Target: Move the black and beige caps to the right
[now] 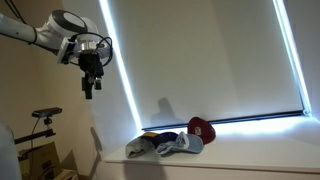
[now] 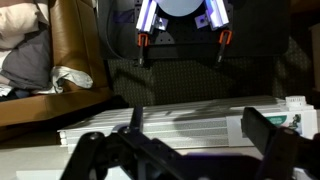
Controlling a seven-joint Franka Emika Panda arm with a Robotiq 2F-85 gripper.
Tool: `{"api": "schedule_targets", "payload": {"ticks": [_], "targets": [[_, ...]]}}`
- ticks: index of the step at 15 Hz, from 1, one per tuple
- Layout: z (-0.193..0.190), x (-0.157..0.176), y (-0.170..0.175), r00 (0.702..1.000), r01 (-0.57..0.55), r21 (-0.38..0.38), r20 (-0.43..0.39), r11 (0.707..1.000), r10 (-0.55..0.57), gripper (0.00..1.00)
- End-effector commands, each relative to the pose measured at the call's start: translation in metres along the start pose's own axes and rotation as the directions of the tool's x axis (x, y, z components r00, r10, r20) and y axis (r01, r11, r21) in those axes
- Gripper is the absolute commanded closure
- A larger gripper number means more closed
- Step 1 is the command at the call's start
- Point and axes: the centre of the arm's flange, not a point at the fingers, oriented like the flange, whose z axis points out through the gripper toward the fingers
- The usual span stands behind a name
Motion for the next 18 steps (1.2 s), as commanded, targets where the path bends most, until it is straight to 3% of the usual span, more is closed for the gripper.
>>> {"api": "schedule_targets", "payload": {"ticks": [1,4,6,8,9,12,18], "targets": [[0.037,-0.052,0.041,1.000,0.004,-0.020,-0.010,1.000,-0.004,0.00],[0.047,-0.083,0.085,0.993,0.048,-0.177,-0.097,0.983,-0.066,0.00],[0.035,-0.101,0.132,0.983,0.116,-0.199,-0.121,0.973,-0.141,0.00],[0.024,-0.121,0.180,0.984,0.099,-0.191,-0.126,0.977,-0.124,0.00],[0.018,-0.095,0.142,0.988,0.086,-0.199,-0.113,0.976,-0.110,0.00],[0.021,-0.121,0.176,0.982,0.086,-0.161,-0.154,0.983,-0.111,0.00],[0.021,-0.119,0.172,0.982,0.091,-0.172,-0.147,0.981,-0.117,0.00]]}}
